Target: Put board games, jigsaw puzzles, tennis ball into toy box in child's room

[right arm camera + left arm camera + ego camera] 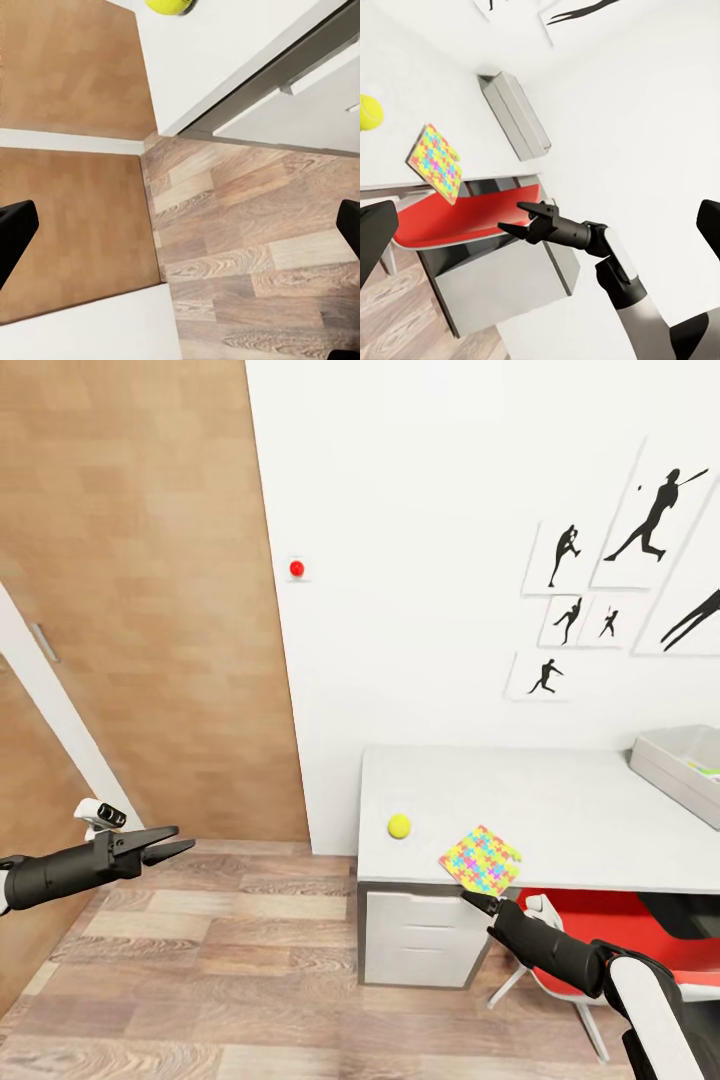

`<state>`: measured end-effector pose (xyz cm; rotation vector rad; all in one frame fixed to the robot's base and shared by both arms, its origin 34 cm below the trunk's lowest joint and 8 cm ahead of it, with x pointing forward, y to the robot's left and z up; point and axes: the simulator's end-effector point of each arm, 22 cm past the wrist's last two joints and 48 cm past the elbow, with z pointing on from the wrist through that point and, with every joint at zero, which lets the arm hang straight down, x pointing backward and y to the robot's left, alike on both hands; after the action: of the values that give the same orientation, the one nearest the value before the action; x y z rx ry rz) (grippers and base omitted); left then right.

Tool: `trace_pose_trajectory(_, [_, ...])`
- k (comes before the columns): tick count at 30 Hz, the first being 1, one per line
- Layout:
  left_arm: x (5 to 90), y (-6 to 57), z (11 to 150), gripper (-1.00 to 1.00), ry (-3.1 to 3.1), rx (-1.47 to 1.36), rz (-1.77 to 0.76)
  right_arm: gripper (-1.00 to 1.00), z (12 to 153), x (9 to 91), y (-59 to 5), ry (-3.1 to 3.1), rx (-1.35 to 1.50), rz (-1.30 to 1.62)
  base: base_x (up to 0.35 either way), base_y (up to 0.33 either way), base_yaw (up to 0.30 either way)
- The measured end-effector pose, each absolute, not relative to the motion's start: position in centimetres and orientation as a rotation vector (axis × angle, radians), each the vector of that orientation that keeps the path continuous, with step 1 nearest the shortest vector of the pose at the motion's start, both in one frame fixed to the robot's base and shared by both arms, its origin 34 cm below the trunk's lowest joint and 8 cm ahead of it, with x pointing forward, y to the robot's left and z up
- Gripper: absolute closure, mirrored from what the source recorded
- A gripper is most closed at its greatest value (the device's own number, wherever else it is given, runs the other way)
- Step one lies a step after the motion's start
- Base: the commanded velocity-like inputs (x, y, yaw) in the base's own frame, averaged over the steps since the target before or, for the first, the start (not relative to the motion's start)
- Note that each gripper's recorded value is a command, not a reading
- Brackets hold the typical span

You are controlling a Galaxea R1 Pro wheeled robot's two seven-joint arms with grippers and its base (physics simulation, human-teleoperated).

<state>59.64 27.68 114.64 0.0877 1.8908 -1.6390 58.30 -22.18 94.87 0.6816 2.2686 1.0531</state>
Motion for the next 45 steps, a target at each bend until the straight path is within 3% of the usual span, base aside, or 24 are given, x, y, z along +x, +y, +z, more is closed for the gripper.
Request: trace_pose_trajectory(45, [58.7, 27.7, 117.5, -1.0, 1.843, 0.136, -1.62, -1.0, 97.5, 58.8, -22.5, 2.207, 0.657, 1.049, 0.0, 0.0, 0.0])
